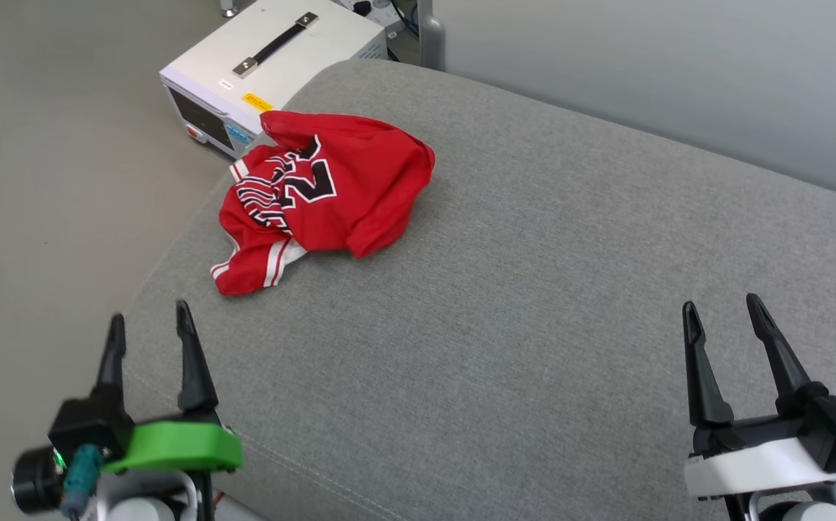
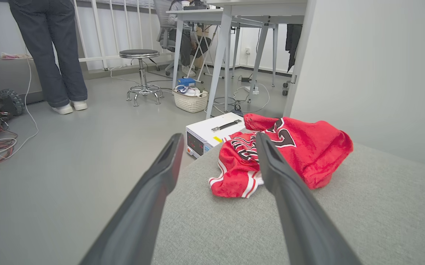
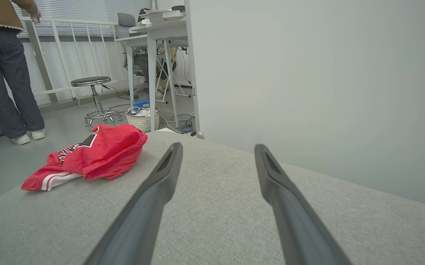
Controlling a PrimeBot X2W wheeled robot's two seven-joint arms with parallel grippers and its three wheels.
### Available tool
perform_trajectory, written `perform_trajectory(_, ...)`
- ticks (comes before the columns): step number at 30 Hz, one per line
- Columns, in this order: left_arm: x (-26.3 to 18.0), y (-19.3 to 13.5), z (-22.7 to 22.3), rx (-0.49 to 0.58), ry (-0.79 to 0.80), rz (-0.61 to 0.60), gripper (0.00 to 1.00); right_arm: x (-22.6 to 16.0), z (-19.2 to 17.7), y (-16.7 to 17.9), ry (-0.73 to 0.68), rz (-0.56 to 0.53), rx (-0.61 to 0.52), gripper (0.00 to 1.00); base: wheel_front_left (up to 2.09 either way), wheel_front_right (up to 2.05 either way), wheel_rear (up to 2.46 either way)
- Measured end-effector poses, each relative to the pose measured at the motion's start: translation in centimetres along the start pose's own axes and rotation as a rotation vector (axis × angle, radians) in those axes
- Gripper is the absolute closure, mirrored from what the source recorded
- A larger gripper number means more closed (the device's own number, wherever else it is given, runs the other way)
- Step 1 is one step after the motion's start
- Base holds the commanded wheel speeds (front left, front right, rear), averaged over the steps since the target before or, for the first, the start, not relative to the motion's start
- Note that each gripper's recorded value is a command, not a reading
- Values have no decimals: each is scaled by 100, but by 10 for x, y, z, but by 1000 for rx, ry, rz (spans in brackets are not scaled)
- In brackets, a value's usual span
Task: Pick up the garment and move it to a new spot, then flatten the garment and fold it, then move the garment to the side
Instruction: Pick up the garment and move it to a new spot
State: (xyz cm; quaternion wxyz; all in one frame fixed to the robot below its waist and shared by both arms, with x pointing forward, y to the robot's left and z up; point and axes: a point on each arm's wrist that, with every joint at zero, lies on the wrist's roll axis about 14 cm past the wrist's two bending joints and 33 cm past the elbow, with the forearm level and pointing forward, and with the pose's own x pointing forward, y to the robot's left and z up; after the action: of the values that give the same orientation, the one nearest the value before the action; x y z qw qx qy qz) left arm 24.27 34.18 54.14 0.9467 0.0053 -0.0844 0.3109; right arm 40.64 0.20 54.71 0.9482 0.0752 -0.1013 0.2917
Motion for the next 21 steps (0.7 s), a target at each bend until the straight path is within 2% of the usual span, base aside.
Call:
perform_trajectory(4, 30, -5, 21, 10, -76, -37, 0, 5, 1, -5, -13, -7, -11, 0, 0, 0, 0)
perform_trajectory(5, 59, -9, 39, 14, -139, -65, 0, 10, 1, -12, -25, -20, -26, 0, 0, 0, 0)
perform_trajectory(9, 100, -14, 62, -61, -214, -83, 0, 15, -3, -26, -29, -46, -43, 0, 0, 0, 0)
perform_trajectory(12, 130, -24, 71, -8, -239, -137, 0, 18, -9, -35, -25, -66, -45, 0, 0, 0, 0)
perform_trajectory(13, 158, -31, 74, 26, -241, -172, 0, 21, -15, -46, -21, -87, -48, 0, 0, 0, 0)
perform_trajectory(17, 189, -55, 51, 41, -145, -267, 0, 20, -24, -60, -7, -121, -53, 0, 0, 0, 0)
perform_trajectory(21, 206, -90, 8, 34, 89, -393, 0, 17, -37, -73, 20, -148, -56, 0, 0, 0, 0)
